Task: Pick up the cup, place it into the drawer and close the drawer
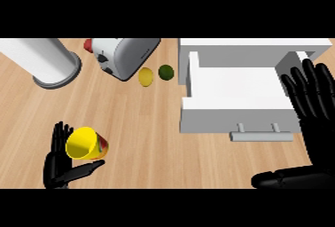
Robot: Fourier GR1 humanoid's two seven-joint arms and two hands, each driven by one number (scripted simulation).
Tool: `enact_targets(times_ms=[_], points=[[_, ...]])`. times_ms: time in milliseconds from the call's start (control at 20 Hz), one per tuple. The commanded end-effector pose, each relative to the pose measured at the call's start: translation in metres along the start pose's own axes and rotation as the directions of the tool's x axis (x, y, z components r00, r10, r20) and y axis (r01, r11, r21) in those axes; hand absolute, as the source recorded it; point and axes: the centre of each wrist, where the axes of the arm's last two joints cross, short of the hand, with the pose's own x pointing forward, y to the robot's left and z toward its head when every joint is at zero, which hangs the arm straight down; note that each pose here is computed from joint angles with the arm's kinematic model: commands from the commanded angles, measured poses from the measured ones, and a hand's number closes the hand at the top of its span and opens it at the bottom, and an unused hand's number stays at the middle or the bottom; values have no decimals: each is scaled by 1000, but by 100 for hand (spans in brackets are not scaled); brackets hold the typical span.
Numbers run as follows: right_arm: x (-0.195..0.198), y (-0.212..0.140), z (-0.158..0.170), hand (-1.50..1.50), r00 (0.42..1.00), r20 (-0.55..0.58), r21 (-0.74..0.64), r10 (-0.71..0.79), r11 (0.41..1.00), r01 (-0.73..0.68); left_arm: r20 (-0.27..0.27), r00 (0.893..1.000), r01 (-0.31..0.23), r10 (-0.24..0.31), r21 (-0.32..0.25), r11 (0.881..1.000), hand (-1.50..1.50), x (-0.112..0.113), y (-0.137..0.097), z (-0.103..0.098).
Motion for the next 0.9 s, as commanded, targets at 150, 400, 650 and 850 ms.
enact_targets(times_ms=[150, 400, 650, 850], points=[[-1, 9, 8, -150, 1000, 1, 4, 6, 1000, -6, -4, 999, -51, 51, -4, 999, -150, -8, -7, -14], [-4, 15, 6, -150, 1000, -12, -7, 14, 1000, -14, -8, 994, -112, 112, -6, 994, -150, -18, 6, -5], [9, 7, -1, -150, 1000, 1, -11, -6, 1000, 6, -4, 984, -177, 177, -53, 983, -150, -18, -22, -14], [9, -10, -14, -150, 1000, -10, 4, 9, 1000, -9, -7, 967, -253, 254, -92, 963, -150, -16, -8, -24]])
